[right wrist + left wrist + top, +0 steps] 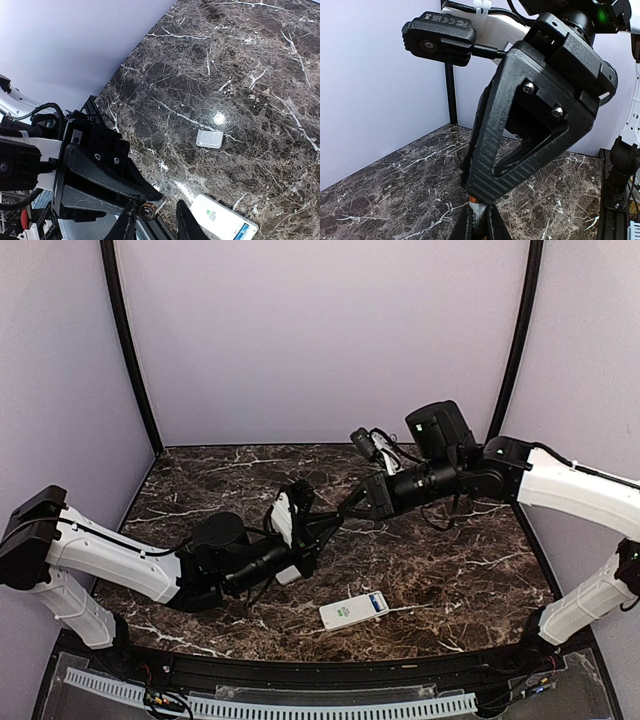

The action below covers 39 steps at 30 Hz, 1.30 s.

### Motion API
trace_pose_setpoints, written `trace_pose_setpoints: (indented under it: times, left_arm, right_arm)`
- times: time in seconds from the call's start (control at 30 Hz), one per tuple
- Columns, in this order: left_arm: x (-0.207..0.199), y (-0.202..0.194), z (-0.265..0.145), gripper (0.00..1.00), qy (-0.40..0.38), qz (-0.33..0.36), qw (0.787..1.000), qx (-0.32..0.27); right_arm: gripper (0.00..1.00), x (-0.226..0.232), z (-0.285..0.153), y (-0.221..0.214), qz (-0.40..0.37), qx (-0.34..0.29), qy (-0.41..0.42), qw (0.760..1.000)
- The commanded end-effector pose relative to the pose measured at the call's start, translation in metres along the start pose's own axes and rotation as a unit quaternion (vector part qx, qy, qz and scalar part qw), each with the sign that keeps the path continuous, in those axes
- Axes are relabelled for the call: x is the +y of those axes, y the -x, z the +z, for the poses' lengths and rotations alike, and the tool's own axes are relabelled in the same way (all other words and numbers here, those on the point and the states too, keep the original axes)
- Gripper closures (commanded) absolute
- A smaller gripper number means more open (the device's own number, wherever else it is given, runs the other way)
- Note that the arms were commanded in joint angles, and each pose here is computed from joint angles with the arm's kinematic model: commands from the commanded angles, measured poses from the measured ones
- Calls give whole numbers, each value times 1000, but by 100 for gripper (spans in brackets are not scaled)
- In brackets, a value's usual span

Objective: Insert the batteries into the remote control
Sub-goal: Pass from the left arm to the right

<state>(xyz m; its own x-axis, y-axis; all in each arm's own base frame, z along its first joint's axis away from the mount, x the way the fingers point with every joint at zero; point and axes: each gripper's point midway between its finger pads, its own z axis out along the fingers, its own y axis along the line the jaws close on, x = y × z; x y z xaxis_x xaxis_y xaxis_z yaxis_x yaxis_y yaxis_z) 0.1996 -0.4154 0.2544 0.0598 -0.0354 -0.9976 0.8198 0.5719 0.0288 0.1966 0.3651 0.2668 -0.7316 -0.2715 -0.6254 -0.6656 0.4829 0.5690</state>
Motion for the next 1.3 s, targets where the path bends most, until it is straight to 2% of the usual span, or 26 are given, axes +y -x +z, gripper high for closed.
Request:
trace_pose_setpoints:
  times: [0.0, 0.33, 0.47, 0.73, 0.83, 1.07, 1.1, 1.17, 1.23, 1.27]
  left_arm:
    - [-1, 11, -4, 100, -1, -2, 1000, -16]
    - [1, 10, -3, 100, 7, -2, 1000, -16]
    - [3, 9, -2, 100, 12, -1, 1000, -15]
    - [4, 10, -1, 100, 17, 0, 1000, -15]
    - [5, 10, -2, 100, 19, 0, 1000, -15]
    - [5, 6, -3, 100, 18, -1, 1000, -9]
    - [5, 5, -3, 98, 18, 0, 1000, -8]
    - [4, 1, -3, 74, 16, -3, 1000, 1]
    - [3, -4, -5, 42, 11, 0, 1000, 12]
    - [3, -10, -7, 36, 9, 6, 1000, 20]
  right_arm:
    - [74, 1, -5, 21, 2, -34, -7, 999]
    - [75, 2, 6, 9, 10, -11, 8, 1000]
    - [83, 4, 10, 6, 15, -7, 19, 1000]
    - [93, 4, 21, 0, 28, 13, 36, 999]
    - [100, 4, 23, -1, 29, 17, 37, 999]
    - [100, 2, 22, -1, 34, 19, 30, 999]
    - [100, -1, 20, -1, 37, 19, 21, 999]
    - [100, -9, 18, -1, 41, 22, 4, 999]
    - [100, -17, 15, -2, 45, 27, -13, 999]
    - [100, -23, 13, -5, 48, 31, -22, 998]
